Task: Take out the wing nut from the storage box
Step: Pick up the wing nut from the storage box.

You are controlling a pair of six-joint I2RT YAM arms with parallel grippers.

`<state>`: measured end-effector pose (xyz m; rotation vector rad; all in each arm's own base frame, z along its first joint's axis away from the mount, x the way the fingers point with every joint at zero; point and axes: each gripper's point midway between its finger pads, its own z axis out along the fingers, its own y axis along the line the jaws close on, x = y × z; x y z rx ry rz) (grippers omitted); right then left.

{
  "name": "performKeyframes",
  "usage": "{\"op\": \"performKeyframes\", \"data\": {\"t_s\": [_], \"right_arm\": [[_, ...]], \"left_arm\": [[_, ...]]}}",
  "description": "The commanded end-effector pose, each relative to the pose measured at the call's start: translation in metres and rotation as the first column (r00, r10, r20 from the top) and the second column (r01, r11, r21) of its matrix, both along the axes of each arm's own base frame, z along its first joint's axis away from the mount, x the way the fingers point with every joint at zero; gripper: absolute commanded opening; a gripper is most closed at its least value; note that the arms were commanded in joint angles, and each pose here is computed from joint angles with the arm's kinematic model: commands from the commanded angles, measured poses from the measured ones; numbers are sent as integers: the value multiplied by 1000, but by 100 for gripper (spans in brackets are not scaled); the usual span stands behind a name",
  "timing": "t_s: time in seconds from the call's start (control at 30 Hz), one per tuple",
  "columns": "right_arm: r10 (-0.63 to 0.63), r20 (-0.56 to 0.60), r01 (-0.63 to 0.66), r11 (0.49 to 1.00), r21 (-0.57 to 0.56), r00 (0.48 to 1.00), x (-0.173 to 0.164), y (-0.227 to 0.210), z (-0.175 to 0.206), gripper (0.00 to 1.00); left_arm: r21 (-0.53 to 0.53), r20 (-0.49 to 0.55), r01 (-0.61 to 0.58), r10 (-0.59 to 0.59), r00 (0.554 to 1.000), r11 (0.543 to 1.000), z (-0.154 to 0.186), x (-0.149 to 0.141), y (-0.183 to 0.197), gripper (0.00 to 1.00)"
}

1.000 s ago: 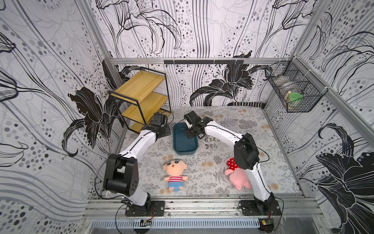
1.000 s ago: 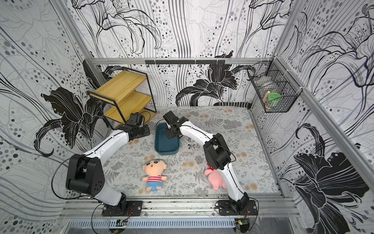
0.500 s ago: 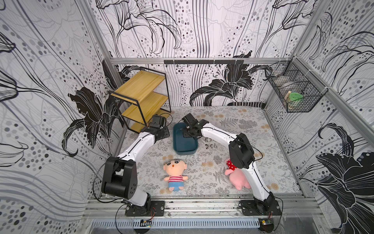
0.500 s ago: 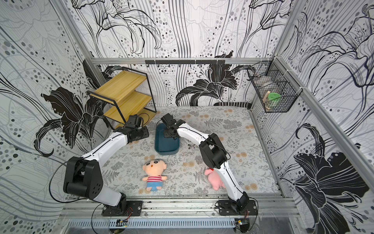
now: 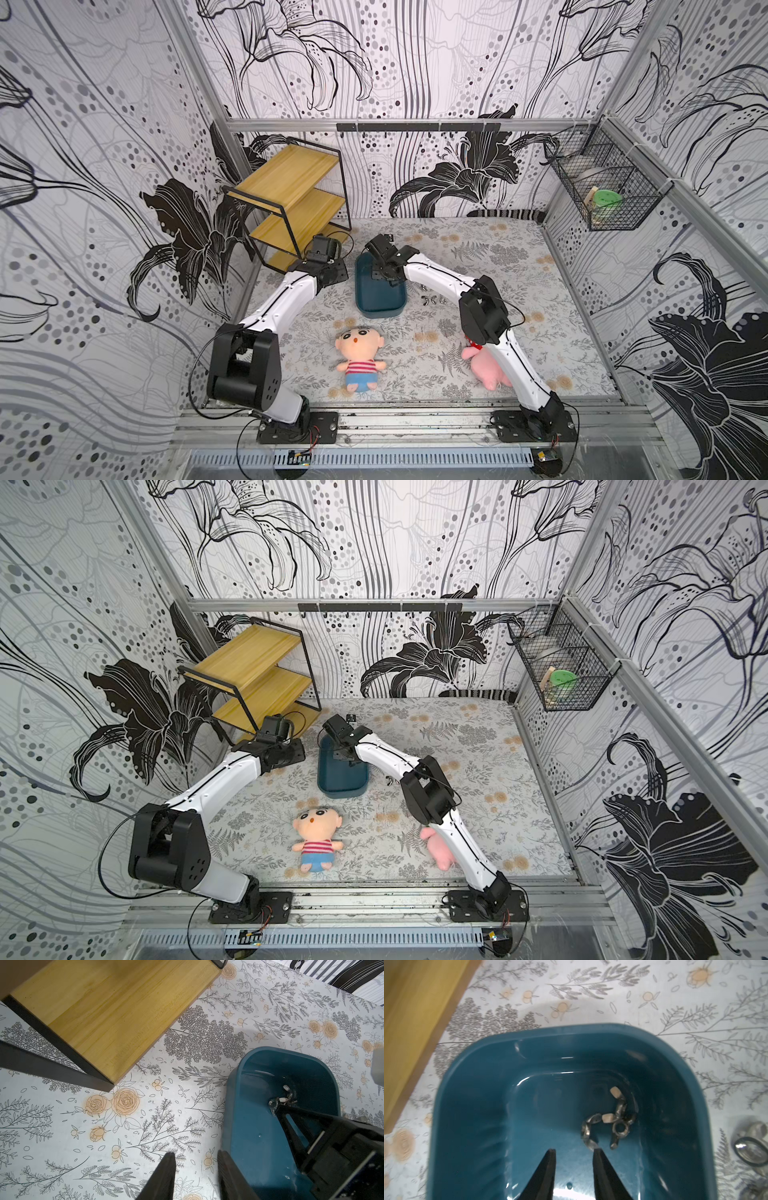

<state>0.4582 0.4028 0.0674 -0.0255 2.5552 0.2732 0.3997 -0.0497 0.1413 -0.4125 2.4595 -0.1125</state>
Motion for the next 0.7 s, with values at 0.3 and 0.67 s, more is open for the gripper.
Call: {"op": "performKeyframes", "data": {"t_s": [0.3,0.67], "right_arm": [[-66,-18,65,997,-45,998,6,-5,-28,35],[-83,-14,82,995,-49,996,12,-5,-38,35]], "left_arm": [[18,44,9,-10,999,1000,17,2,6,40],[25,41,8,-9,999,1000,17,1,8,40]]}}
